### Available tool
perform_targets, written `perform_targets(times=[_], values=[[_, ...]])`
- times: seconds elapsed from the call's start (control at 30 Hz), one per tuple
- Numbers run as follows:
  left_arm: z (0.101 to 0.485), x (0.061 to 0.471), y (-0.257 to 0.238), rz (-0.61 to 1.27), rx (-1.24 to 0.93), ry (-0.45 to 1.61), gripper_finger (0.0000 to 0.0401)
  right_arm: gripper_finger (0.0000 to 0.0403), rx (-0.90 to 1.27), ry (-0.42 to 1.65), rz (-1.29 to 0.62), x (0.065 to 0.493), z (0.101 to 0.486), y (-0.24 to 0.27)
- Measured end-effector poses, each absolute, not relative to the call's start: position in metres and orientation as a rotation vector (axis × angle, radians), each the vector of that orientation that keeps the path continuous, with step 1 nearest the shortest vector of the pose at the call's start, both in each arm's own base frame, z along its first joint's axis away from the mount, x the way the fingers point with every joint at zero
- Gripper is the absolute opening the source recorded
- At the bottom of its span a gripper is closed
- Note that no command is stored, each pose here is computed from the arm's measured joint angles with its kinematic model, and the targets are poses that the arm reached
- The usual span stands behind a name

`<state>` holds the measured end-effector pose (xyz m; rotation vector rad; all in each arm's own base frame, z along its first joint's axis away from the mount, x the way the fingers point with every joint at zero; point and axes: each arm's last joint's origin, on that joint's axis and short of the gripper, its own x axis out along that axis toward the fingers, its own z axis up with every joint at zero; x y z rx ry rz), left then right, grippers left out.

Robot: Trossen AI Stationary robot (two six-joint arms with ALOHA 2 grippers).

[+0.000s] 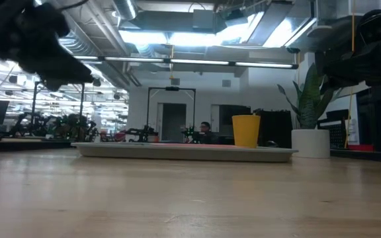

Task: Pick and place plate/cup/fork/spoon on tray
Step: Return to Home Position

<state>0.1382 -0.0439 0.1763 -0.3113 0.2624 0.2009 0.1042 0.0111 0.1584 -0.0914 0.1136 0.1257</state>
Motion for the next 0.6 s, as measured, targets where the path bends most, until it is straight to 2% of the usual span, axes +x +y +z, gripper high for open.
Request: perform_targets(times=[0.13,0.6], values=[[0.149,0.125,-0.038,0.156,-0.341,0.146,0.0082,0.0056,-0.091,0.113,0.126,0.104,0.158,0.011],[0.153,0.119,-0.035,0.071,-0.142,0.139,0.0082,0.0056,-0.091,0.114,0.126,0.104,0.158,0.011]])
